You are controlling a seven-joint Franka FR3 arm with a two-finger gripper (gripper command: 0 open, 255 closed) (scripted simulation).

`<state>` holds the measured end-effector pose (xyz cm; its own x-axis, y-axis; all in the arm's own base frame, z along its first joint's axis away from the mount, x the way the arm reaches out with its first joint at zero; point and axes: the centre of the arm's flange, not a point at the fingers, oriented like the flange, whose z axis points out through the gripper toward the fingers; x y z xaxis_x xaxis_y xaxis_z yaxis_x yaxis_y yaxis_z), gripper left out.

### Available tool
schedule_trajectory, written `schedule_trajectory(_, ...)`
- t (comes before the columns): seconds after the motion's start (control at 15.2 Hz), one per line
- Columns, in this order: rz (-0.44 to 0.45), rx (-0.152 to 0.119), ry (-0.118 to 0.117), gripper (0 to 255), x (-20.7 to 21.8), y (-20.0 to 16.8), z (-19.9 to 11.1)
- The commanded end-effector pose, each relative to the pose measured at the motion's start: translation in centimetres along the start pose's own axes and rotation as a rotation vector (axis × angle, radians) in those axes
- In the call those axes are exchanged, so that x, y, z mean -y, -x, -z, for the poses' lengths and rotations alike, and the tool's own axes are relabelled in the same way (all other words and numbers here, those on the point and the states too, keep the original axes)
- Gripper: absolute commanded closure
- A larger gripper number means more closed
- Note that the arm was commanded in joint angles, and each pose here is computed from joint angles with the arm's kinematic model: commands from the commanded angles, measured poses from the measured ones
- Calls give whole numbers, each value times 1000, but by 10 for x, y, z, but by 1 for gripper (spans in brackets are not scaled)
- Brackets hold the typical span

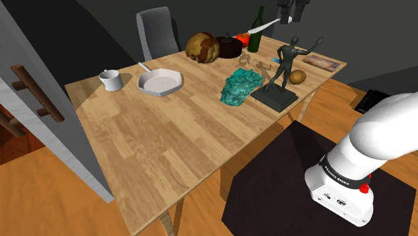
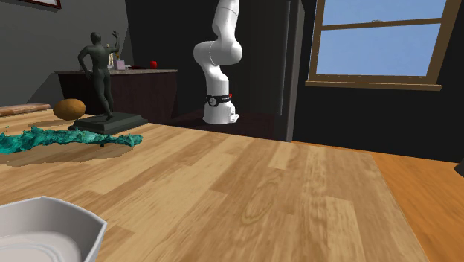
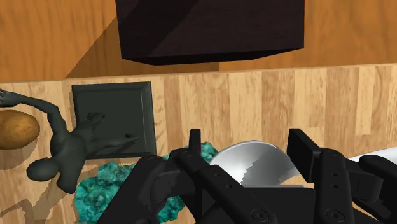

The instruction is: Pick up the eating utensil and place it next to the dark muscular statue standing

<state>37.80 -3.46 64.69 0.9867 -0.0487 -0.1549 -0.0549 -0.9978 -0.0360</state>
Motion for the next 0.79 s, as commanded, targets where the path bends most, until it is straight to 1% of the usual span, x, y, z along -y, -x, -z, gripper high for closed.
schedule_trajectory(0.0, 3, 1, 0, 255, -24, 9, 0)
schedule_trajectory(0.07, 3, 1, 0, 255, -36, 14, -1)
schedule_trajectory(0.73, 3, 1, 0, 255, -38, 6, -53)
